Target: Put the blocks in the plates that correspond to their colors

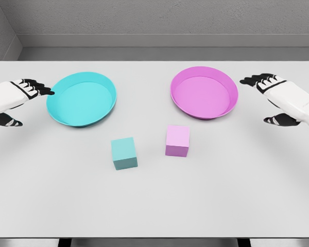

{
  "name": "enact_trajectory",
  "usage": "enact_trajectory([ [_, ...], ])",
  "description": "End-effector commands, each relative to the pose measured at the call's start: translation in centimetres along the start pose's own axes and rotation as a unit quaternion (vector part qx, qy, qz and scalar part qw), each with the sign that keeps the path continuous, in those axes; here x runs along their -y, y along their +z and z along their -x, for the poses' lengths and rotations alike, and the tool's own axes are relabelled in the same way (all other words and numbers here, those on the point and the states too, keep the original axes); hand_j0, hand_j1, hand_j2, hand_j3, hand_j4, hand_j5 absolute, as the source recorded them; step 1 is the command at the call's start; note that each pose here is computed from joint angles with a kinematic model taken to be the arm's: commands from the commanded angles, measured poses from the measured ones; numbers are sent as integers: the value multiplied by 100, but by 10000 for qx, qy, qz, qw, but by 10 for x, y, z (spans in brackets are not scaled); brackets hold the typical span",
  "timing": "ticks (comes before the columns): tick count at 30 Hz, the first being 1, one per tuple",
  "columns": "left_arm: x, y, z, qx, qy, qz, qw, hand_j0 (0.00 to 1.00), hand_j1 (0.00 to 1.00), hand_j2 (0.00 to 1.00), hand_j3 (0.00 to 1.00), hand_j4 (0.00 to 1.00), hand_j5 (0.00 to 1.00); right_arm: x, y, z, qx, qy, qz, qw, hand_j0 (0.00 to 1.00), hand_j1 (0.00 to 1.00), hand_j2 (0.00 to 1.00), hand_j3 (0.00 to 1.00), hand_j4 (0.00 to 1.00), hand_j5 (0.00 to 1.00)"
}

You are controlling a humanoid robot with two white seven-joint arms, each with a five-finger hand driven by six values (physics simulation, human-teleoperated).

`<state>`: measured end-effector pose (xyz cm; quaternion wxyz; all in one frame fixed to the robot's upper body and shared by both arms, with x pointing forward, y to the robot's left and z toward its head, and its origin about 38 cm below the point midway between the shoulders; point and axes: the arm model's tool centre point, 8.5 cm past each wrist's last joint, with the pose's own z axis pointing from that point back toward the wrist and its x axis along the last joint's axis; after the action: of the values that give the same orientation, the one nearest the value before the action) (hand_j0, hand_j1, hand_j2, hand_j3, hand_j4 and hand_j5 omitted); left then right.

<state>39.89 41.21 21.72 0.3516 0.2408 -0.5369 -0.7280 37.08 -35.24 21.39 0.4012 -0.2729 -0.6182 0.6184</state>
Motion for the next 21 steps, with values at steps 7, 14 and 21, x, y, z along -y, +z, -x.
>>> enact_trajectory([
  [7, 2, -5, -12, 189, -8, 33, 9998, 100, 100, 100, 100, 100, 100, 7, -5, -2, 137, 126, -312, 9993, 100, 100, 100, 100, 100, 100],
  [14, 20, -40, -63, 960, 0, 118, 9953, 100, 100, 100, 100, 100, 100, -5, -67, -57, 1053, 291, -1028, 9887, 100, 100, 100, 100, 100, 100],
  [21, 22, -79, -109, 1677, -421, 263, 9846, 100, 100, 100, 100, 100, 100, -4, -89, -81, 1437, 558, -1634, 9744, 100, 100, 100, 100, 100, 100],
])
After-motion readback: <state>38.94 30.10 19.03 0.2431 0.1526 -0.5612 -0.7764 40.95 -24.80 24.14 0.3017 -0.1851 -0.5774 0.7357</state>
